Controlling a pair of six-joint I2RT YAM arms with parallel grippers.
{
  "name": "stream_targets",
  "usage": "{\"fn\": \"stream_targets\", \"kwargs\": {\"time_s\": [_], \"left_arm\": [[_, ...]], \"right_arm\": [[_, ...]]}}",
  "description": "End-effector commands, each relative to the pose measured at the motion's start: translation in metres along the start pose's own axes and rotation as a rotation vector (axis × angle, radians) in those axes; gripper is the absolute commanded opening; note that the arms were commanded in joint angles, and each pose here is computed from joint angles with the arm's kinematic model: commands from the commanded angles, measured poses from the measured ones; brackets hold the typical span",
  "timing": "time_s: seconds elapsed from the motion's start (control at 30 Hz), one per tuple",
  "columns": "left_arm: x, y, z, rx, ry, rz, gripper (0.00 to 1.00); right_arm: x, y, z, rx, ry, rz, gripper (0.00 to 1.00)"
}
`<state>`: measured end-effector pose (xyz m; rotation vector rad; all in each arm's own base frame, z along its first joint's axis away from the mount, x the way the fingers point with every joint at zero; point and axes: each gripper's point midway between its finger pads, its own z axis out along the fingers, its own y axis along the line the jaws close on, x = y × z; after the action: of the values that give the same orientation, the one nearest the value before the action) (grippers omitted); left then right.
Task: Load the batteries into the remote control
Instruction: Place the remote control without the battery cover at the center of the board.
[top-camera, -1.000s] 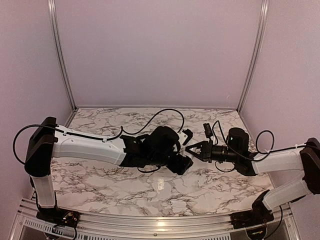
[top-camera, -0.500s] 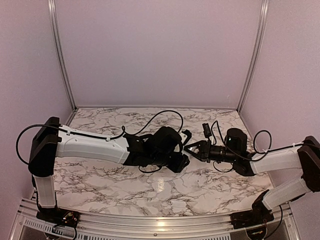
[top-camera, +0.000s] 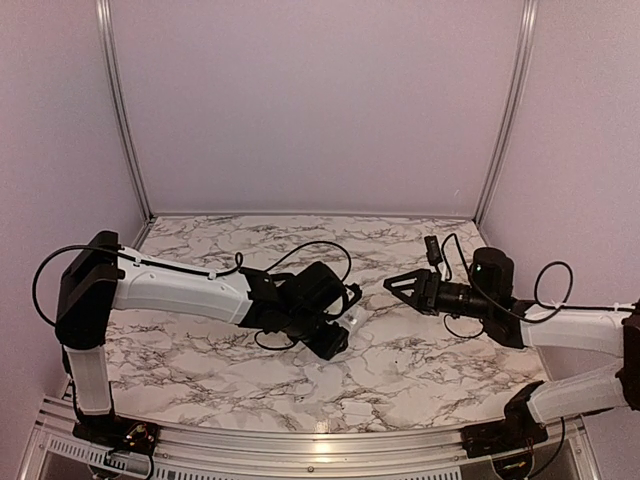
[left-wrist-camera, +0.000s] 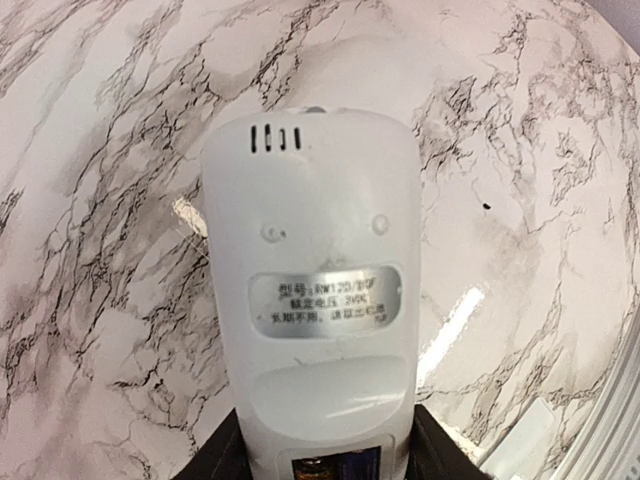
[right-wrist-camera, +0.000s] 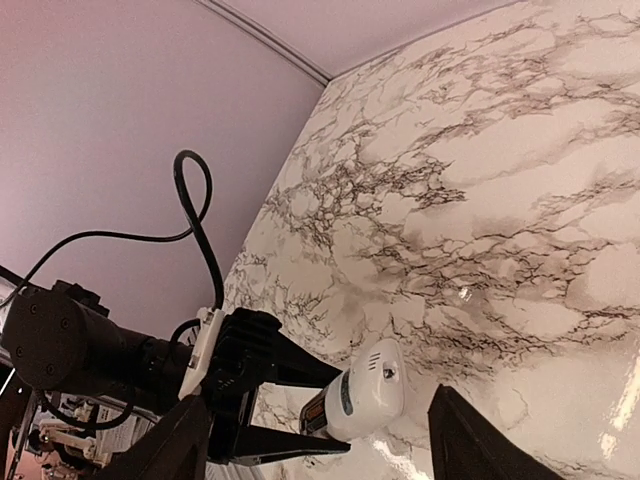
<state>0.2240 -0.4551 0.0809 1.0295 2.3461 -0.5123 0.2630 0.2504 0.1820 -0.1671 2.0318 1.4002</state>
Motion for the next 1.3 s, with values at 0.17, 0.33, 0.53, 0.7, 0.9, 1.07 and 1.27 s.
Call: {"fn": "stream_targets", "kwargs": {"time_s": [0.17, 0.33, 0.53, 0.7, 0.9, 1.07, 1.27], "left_arm": [[0.042, 0.019, 0.015, -0.018, 0.190, -0.001, 0.26], [0.049, 0.024, 0.022, -0.035, 0.227, 0.002, 0.26], [0.060, 0.028, 0.029, -0.049, 0.274, 0.014, 0.28], [0.060, 0.027, 0.029, -0.041, 0.283, 0.029, 0.44], [0.033, 0.015, 0.007, 0.018, 0.209, 0.094, 0.65], [0.000, 0.007, -0.028, 0.038, 0.059, 0.182, 0.73], [0.023, -0.033, -0.049, 0.189, -0.023, 0.412, 0.69]], "right_arm": [[-0.031, 0.012, -0.027, 0.127, -0.079, -0.145, 0.99], [-0.040, 0.022, -0.035, 0.137, -0.090, -0.205, 0.99], [-0.046, 0.016, -0.045, 0.176, -0.163, -0.207, 0.99], [-0.051, 0.020, -0.053, 0.180, -0.207, -0.230, 0.99], [-0.051, 0.026, -0.054, 0.172, -0.182, -0.267, 0.99], [-0.045, 0.038, -0.053, 0.122, -0.134, -0.337, 0.99], [-0.031, 0.042, -0.056, 0.100, -0.075, -0.377, 0.99]]}}
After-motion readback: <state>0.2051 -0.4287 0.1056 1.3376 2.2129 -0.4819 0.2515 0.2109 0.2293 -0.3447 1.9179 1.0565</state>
